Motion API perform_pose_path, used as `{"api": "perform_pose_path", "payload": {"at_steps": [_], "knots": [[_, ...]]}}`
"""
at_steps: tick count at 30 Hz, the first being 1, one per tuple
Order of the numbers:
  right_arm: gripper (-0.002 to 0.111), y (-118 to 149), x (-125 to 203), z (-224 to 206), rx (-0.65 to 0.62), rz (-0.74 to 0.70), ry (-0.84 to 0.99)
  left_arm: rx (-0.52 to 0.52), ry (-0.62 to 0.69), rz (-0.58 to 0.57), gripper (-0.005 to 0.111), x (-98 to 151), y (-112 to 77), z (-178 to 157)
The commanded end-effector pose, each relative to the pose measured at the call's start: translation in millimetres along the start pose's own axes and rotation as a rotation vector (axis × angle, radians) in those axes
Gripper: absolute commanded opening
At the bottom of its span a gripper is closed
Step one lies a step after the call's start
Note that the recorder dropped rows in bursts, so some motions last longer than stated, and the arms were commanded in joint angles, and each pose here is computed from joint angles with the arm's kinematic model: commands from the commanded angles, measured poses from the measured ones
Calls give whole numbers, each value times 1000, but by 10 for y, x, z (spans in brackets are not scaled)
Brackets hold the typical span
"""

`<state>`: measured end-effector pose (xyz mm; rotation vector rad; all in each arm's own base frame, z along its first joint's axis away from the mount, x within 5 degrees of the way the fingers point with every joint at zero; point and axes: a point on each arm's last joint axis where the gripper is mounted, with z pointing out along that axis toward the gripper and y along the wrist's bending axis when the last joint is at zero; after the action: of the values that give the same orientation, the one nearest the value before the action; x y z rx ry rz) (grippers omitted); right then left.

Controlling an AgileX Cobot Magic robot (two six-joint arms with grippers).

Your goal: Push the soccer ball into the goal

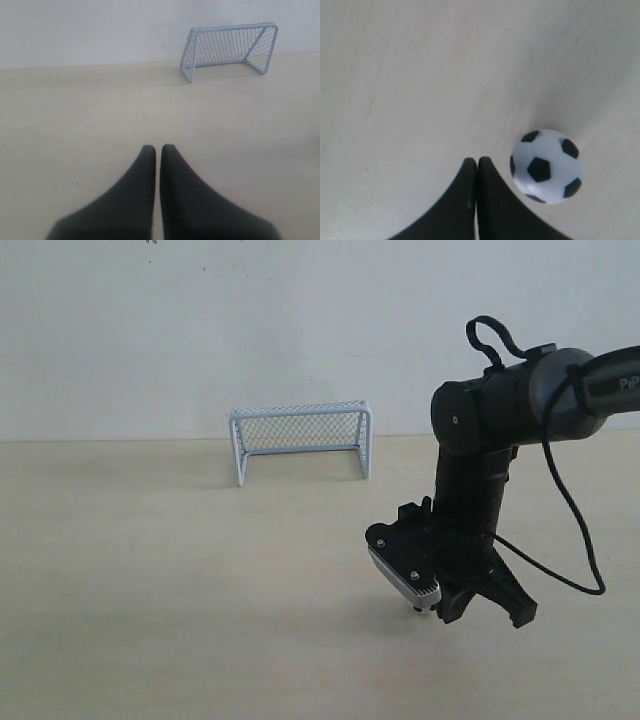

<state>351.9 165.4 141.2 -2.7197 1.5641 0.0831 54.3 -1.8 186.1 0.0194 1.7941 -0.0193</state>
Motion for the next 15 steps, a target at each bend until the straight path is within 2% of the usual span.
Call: {"api": "perform_pose_path", "payload": {"at_steps": [1, 10, 15], "knots": [[0, 0, 10, -16, -3, -2, 6, -4, -3, 6, 4, 7, 2, 1], [0, 96, 2, -21, -109, 46, -1, -4, -3, 6, 4, 7, 2, 1], [0, 103, 1, -22, -116, 64, 0, -4, -3, 6, 4, 7, 2, 1]]}}
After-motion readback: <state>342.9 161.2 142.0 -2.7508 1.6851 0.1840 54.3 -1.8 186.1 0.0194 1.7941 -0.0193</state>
